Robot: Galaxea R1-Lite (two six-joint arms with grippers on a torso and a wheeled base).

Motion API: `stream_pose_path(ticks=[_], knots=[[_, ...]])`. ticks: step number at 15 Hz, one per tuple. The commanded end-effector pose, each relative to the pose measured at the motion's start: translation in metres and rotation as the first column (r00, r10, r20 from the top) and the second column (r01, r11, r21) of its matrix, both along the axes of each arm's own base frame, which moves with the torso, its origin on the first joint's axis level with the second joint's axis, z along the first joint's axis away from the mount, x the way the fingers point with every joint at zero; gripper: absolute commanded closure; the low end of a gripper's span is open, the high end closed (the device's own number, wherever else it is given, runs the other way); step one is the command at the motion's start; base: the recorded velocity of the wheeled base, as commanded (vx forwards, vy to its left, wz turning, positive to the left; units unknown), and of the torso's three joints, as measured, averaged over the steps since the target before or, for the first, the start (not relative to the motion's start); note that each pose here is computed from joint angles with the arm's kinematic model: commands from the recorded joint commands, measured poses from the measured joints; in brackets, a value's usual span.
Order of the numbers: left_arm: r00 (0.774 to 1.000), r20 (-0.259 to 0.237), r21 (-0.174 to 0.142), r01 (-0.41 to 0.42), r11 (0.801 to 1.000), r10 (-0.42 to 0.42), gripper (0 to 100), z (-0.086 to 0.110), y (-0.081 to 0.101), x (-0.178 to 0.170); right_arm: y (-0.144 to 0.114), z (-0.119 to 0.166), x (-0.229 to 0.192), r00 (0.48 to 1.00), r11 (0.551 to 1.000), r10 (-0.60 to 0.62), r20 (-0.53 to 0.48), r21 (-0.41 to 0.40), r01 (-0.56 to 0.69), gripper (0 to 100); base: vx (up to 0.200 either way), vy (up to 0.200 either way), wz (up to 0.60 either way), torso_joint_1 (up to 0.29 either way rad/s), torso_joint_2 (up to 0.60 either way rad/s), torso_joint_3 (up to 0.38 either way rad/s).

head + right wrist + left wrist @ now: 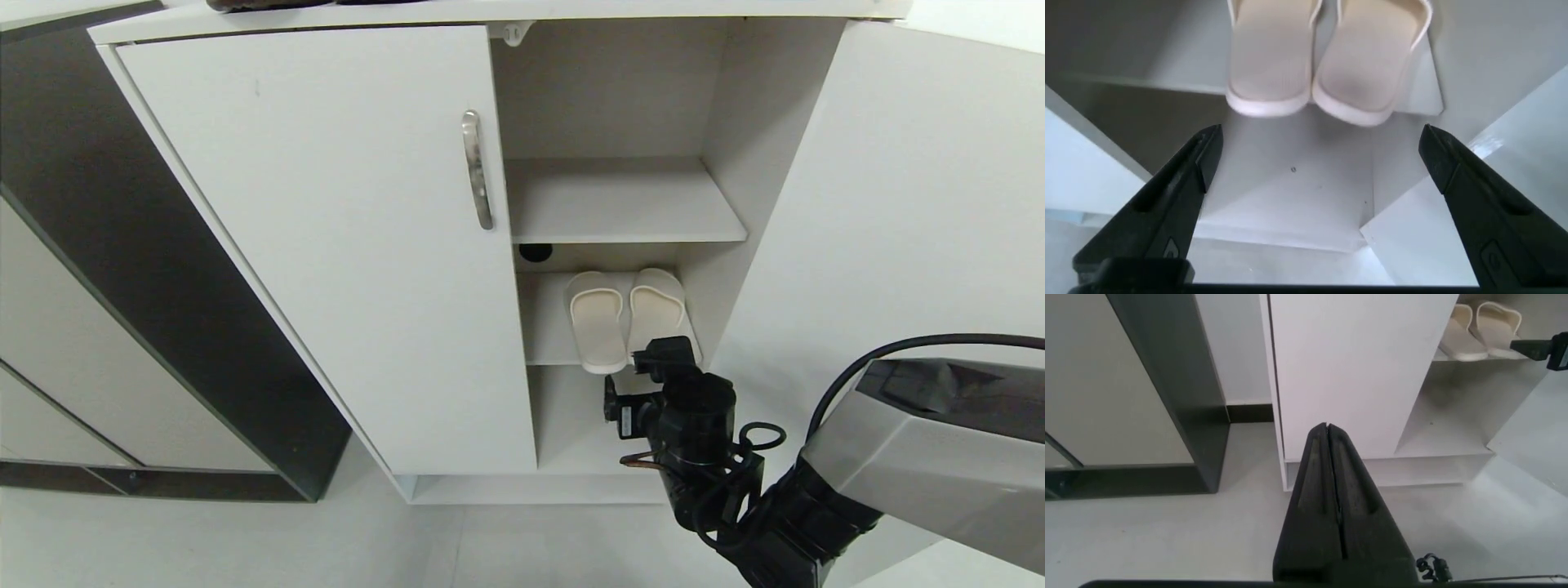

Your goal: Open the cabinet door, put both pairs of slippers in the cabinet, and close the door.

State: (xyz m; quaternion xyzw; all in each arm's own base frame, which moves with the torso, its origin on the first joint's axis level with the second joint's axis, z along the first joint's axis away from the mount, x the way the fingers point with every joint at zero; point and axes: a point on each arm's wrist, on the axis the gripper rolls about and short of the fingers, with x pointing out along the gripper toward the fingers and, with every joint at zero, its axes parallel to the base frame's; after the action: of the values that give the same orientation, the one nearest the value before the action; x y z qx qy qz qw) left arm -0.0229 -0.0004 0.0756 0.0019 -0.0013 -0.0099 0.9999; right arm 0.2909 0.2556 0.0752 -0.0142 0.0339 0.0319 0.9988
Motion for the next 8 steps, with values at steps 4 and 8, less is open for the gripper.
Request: stream_pose_path(ticks=[4,8], knots=[[1.0,-0.001,-0.001,0.0,1.0,0.0,100,0.0001,0.0,0.0001,0.0005,-0.0002,-0.001,1.0,1.0,0.004,0.0,0.0,-0.004,0,0.0,0.0,0.0,0.0,0.0,0.0],[1.0,-0.001,-0.001,0.002,1.0,-0.002,100,0.0001,0.0,0.0001,0.0008,-0.001,-0.0016,1.0,1.0,0.004,0.004,0.003,-0.004,0,0.0,0.0,0.0,0.002,0.0,0.07]])
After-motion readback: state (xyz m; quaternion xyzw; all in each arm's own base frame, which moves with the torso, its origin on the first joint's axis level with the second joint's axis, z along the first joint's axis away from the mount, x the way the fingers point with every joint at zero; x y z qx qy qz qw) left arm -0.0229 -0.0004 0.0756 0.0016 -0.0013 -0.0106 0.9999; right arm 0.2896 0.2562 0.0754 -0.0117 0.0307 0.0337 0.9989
